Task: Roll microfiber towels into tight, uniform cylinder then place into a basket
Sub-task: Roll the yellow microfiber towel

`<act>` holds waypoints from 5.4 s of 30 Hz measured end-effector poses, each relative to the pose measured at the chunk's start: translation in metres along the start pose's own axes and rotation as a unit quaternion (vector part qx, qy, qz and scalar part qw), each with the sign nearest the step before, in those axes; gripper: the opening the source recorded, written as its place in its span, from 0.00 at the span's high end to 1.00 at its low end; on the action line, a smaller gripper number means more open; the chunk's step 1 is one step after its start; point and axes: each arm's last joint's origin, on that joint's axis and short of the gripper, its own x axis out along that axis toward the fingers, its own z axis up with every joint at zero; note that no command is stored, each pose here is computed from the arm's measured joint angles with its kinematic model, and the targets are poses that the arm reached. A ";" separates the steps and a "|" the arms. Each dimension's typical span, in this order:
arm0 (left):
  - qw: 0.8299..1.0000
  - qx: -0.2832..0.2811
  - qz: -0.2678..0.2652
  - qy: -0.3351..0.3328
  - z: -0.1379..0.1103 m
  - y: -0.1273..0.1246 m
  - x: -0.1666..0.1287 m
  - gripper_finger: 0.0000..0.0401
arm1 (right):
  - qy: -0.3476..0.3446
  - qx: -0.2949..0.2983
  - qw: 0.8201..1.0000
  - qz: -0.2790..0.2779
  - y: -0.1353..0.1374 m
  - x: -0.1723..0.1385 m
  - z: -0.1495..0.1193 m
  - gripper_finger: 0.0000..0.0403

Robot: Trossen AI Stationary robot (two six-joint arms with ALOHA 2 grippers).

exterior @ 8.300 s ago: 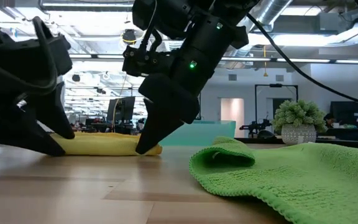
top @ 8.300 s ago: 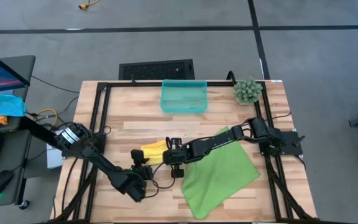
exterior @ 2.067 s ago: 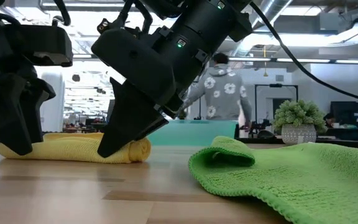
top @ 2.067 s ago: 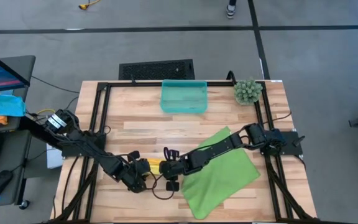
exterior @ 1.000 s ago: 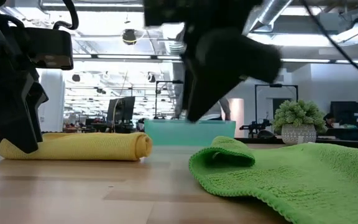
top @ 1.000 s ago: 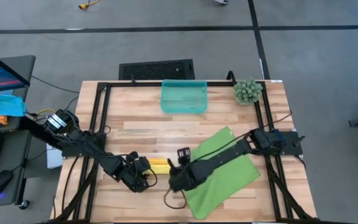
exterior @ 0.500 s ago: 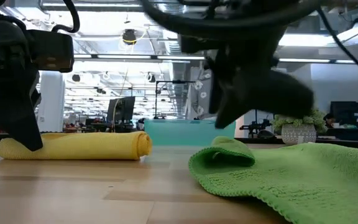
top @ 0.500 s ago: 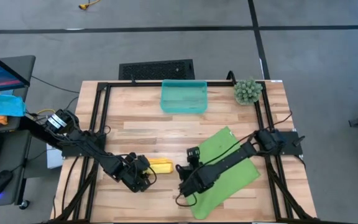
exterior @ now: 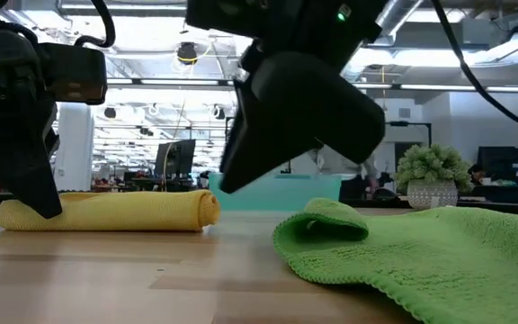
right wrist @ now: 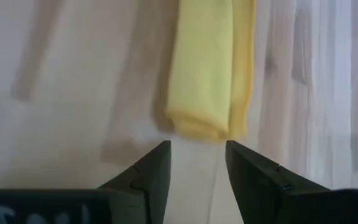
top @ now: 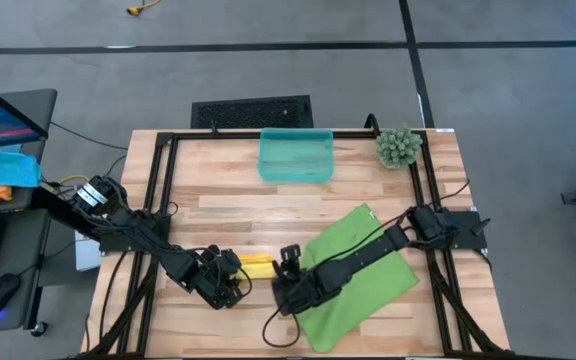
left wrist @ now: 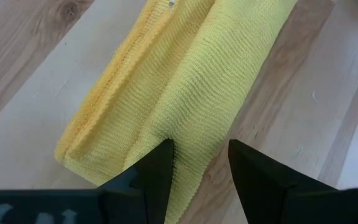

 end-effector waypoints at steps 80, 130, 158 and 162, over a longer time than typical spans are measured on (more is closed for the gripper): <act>0.939 0.329 0.045 -0.085 -0.030 -0.035 -0.040 0.62 | -0.060 0.106 0.988 0.096 -0.030 0.057 -0.027 0.90; 0.934 0.312 0.174 -0.012 -0.015 -0.009 0.011 0.77 | -0.063 0.099 0.985 0.129 -0.025 0.054 -0.025 0.89; 0.979 -0.001 -0.017 0.204 0.061 0.018 -0.021 0.96 | -0.108 0.319 0.880 0.334 -0.015 0.034 0.011 0.89; 0.973 -0.026 -0.019 0.230 0.072 0.027 -0.015 0.96 | -0.103 0.344 0.872 0.332 -0.016 0.034 0.011 0.89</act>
